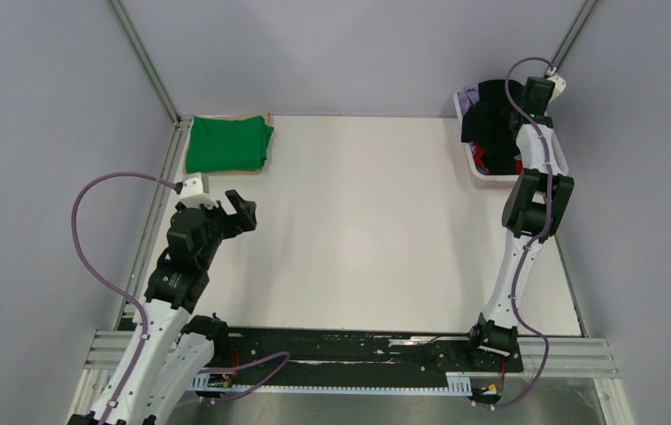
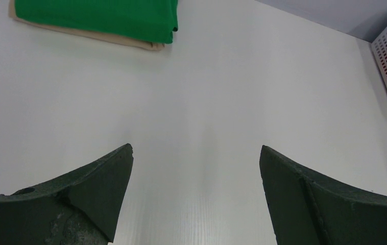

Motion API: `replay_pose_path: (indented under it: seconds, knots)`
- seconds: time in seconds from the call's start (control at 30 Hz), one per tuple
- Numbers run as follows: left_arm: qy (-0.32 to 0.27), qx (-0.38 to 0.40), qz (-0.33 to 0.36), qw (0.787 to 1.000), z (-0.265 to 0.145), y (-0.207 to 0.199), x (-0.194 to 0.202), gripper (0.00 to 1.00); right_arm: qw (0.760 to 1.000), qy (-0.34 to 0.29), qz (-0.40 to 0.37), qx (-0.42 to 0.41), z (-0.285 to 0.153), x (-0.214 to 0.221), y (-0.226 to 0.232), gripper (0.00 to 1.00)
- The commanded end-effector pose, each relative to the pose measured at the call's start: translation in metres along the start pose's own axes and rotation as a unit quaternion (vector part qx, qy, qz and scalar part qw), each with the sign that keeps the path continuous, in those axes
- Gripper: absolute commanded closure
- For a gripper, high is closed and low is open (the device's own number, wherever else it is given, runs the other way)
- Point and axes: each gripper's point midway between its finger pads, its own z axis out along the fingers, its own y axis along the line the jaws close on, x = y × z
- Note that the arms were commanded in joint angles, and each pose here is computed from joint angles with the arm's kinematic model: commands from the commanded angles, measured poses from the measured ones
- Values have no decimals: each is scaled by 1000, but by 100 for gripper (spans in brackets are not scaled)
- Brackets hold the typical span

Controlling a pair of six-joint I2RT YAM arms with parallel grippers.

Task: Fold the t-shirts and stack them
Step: Grab crumpled tshirt from bin with the right arm

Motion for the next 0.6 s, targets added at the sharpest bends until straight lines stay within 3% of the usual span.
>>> replay_pose_path:
  seconds: [0.0,0.37,0.57]
  knots:
    - [-9,-9,-4,1000,-3,3,-3,0,988,-150,0,-36,-68,-134,35,100]
    - [2,-6,-14,1000,-3,1,1,0,938,-334,-67,-66,-252,-281,65,100]
    - [6,-1,-16,1000,-3,-1,2,0,905,-368,-66,-200,-346,-306,112,100]
